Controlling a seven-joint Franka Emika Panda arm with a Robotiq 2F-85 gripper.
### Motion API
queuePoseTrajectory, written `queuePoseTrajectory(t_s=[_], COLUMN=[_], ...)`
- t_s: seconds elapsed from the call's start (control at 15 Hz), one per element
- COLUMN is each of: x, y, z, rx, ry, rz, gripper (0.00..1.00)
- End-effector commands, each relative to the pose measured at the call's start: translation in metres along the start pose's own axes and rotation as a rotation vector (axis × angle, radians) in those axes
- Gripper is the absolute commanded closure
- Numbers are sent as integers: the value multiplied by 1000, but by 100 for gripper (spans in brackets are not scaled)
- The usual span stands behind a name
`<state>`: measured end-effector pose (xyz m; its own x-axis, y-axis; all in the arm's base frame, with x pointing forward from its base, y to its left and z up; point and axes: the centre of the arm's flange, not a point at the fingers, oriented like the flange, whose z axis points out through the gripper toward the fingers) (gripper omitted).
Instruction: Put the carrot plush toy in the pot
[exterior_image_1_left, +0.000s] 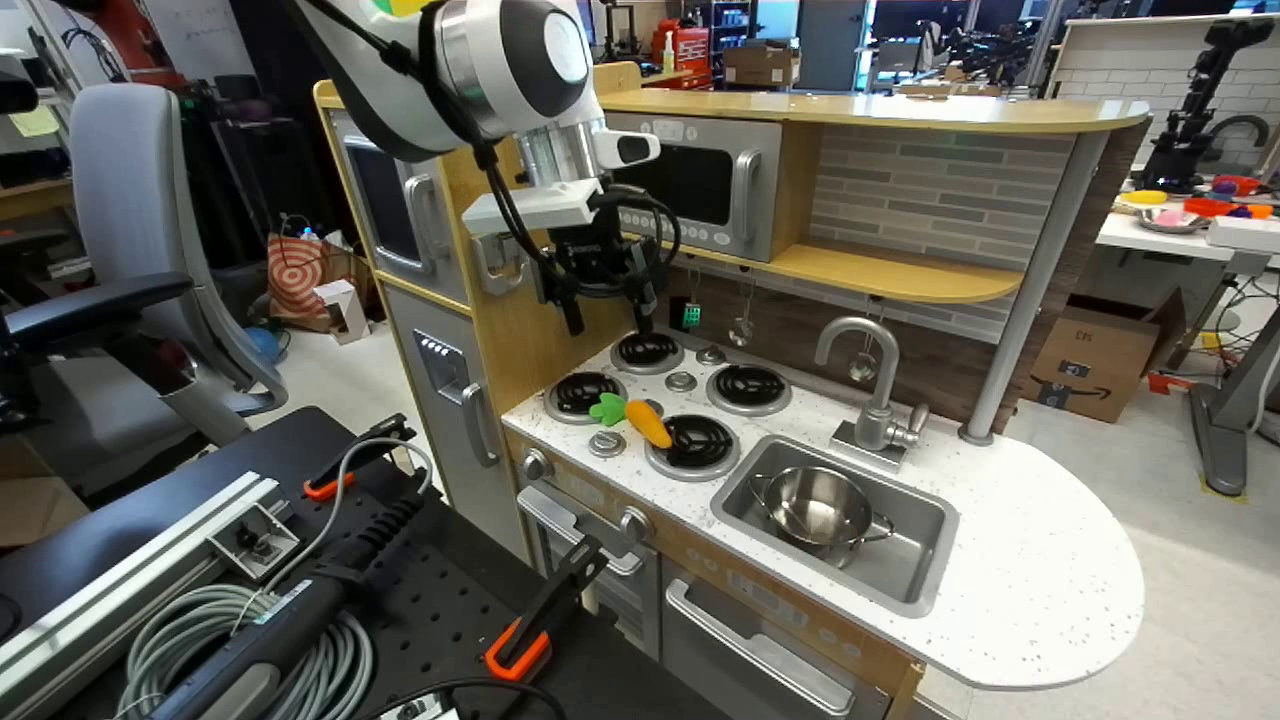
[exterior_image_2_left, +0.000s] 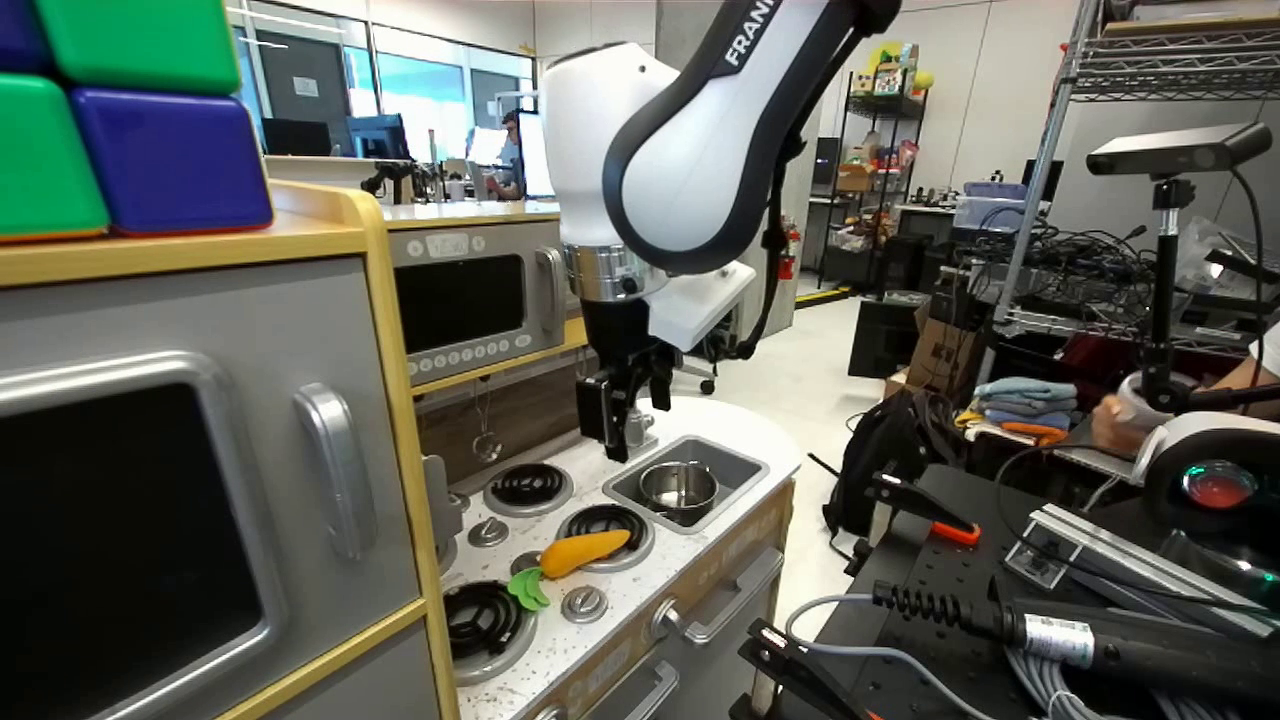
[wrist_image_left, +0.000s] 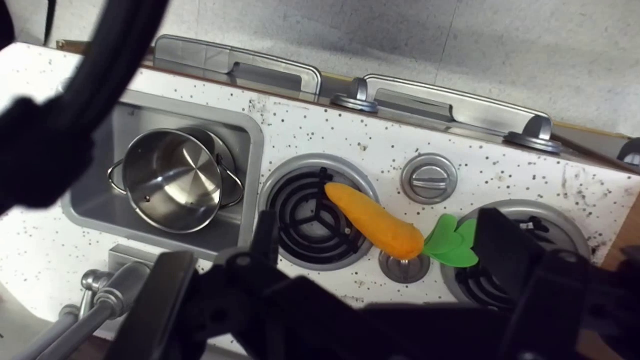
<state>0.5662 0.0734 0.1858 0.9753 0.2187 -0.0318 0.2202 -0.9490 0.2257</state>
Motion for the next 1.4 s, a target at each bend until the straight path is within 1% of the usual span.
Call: queuePoseTrajectory(t_s=[0.0,0.13,0.2,0.27,0.33,0.53,0.73,0.93,1.07,1.13,1.33], x=[2,1,-5,-3,-3,-1,7,12,16,1,1], y=[-2,-3,13,26,32,58,77,84,81,77,78], z=[2,3,-3,-5,-8,-7,5,13,16,15,18], rx=[1,0,-45,-24,-31,27,102,187,242,183,188], ry=[-4,-7,-25,-2,-3,52,84,92,75,92,86], rz=[-1,-1,-143,-193,-249,-397,-523,-647,-736,-658,-667], gripper=[0,0,0,0,0,0,0,0,0,0,0])
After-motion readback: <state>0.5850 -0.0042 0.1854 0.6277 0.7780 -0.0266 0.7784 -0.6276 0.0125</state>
